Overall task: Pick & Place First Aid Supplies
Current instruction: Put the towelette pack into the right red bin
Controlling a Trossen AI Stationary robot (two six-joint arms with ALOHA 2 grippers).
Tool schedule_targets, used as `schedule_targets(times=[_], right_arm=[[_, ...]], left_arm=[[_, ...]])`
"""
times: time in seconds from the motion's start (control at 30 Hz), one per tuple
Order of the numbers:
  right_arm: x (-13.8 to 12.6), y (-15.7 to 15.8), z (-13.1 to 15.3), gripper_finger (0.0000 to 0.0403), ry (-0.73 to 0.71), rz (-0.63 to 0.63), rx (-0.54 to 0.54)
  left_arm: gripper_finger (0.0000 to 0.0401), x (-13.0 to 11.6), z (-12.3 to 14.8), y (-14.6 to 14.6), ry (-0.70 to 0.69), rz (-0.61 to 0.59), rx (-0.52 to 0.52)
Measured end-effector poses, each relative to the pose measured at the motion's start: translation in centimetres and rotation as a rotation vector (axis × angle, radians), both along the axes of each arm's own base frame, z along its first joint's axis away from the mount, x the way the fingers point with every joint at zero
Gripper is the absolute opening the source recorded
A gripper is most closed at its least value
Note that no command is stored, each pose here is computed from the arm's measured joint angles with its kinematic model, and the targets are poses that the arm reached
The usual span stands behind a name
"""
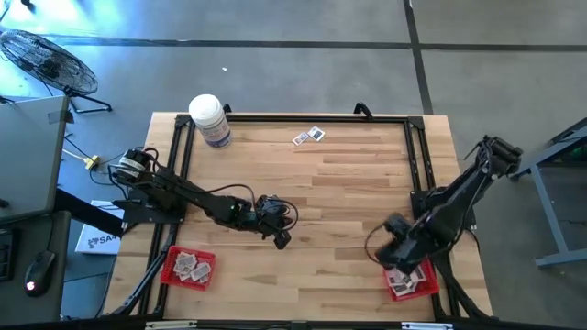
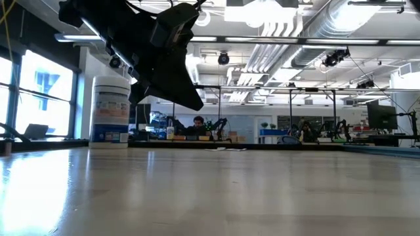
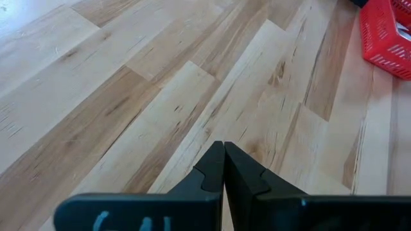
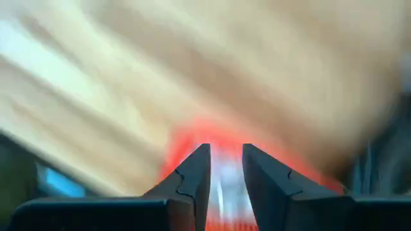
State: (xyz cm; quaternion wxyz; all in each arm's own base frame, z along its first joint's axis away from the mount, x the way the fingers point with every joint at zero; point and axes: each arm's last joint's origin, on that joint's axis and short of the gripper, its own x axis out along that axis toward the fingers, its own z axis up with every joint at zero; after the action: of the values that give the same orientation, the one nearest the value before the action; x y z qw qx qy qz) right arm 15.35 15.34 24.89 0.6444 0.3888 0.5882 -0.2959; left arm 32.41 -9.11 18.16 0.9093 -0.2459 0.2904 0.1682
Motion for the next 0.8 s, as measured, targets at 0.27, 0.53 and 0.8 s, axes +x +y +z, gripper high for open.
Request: schedule_targets(times=[0.27,0.53,0.8], right_arm=[[3.9,-5.0,0.6,0.0092,-0.245,0.137,-0.423],[10.9,-11.7,-0.9,0.011,-0.304,0.175,-0.58],[16.1,-21.8,-2.9,0.0114,-0.445,0.123,-0.64]], left_arm=[[0.0001,0.0,0.0,0.0,0.0,0.0,0.0],[0.0001,0.0,0.0,0.0,0.0,0.0,0.0],[0.0001,0.0,0.0,0.0,0.0,0.0,0.0]])
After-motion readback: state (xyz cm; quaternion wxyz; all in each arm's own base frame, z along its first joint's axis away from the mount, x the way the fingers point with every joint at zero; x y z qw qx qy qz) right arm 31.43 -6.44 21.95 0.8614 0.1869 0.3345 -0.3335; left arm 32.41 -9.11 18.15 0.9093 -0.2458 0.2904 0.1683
